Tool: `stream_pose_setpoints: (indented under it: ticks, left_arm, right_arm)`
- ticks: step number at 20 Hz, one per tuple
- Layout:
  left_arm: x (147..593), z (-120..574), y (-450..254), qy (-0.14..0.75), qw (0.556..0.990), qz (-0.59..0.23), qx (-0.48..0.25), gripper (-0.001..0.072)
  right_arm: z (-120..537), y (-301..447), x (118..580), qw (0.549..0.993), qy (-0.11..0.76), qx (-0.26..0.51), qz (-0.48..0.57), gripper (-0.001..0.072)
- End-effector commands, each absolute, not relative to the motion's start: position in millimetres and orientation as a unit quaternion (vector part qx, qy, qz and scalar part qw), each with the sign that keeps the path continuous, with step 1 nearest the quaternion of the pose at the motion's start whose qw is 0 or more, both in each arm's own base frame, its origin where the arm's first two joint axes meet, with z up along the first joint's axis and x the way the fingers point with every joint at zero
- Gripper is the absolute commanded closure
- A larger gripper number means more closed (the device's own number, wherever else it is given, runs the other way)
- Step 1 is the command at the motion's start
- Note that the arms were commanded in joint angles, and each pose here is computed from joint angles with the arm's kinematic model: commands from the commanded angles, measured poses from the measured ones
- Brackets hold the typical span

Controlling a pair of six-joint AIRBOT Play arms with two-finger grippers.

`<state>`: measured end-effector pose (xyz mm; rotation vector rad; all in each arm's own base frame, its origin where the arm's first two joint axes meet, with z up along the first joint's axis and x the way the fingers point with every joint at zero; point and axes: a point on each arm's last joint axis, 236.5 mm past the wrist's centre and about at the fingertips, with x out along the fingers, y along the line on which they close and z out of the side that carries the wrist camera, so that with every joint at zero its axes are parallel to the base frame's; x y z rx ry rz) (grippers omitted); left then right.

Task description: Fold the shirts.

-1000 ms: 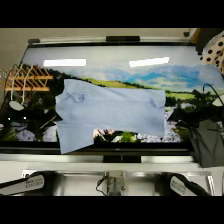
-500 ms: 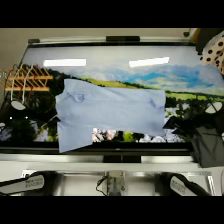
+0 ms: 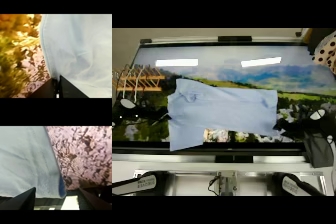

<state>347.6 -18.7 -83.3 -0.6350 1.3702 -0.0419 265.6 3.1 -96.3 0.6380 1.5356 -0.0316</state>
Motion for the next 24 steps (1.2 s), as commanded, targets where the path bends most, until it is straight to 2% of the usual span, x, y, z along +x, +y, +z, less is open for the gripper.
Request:
stream_pose_setpoints:
  ticks: [1,2,4,6,8,10,11,13,15,17,19,21,24]
  left_arm:
    - [345.6,-82.5,-19.7,0.625,0.725,-0.021,-0.288,0.0666]
    - [344.9,-82.5,-20.1,0.626,0.724,-0.022,-0.288,0.0666]
    - [344.8,-82.3,-20.2,0.626,0.724,-0.022,-0.289,0.0666]
    - [346.5,-80.3,-19.8,0.625,0.726,-0.023,-0.287,0.0667]
    - [357.9,-62.4,-18.0,0.615,0.738,-0.04,-0.274,0.0667]
    - [380.6,-15.4,-16.5,0.584,0.772,-0.076,-0.239,0.0669]
    - [398.9,24.7,-12.7,0.547,0.803,-0.086,-0.221,0.0669]
    - [431.9,139.6,-4.1,0.427,0.881,-0.094,-0.181,0.0669]
    - [431.1,296.5,-4.3,0.26,0.951,-0.103,-0.132,0.0668]
    - [376.8,452.7,-17.1,0.076,0.988,-0.109,-0.075,0.0668]
    - [289.1,564.4,-34.7,-0.079,0.99,-0.109,-0.03,0.0668]
    - [209.6,616.5,-50.4,-0.173,0.978,-0.111,-0.033,0.0668]
    - [147.8,616.8,-56.5,-0.198,0.975,-0.093,-0.029,0.0668]
  right_arm:
    - [-110.0,18.3,263.2,0.659,0.7,0.275,-0.001,0.007]
    - [-112.8,24.2,264.6,0.661,0.702,0.266,0.005,0.0089]
    - [-115.9,36.0,268.0,0.667,0.703,0.247,0.017,0.0268]
    - [-113.7,42.6,271.8,0.672,0.701,0.237,0.026,0.063]
    - [-97.6,44.1,287.8,0.691,0.683,0.235,0.04,0.0624]
    - [-54.5,39.9,319.0,0.741,0.635,0.209,0.064,0.0625]
    - [-18.0,35.0,340.6,0.779,0.593,0.193,0.074,0.0625]
    - [84.5,26.0,379.2,0.864,0.475,0.138,0.093,0.0625]
    - [229.1,19.3,394.8,0.945,0.303,0.071,0.099,0.0625]
    - [384.0,12.6,363.5,0.991,0.108,0.015,0.074,0.0625]
    - [499.9,5.8,294.6,0.998,-0.045,-0.041,0.032,0.0625]
    - [553.4,3.7,231.6,0.99,-0.119,-0.075,0.0,0.0625]
    - [565.5,5.3,175.1,0.988,-0.139,-0.062,-0.016,0.0625]
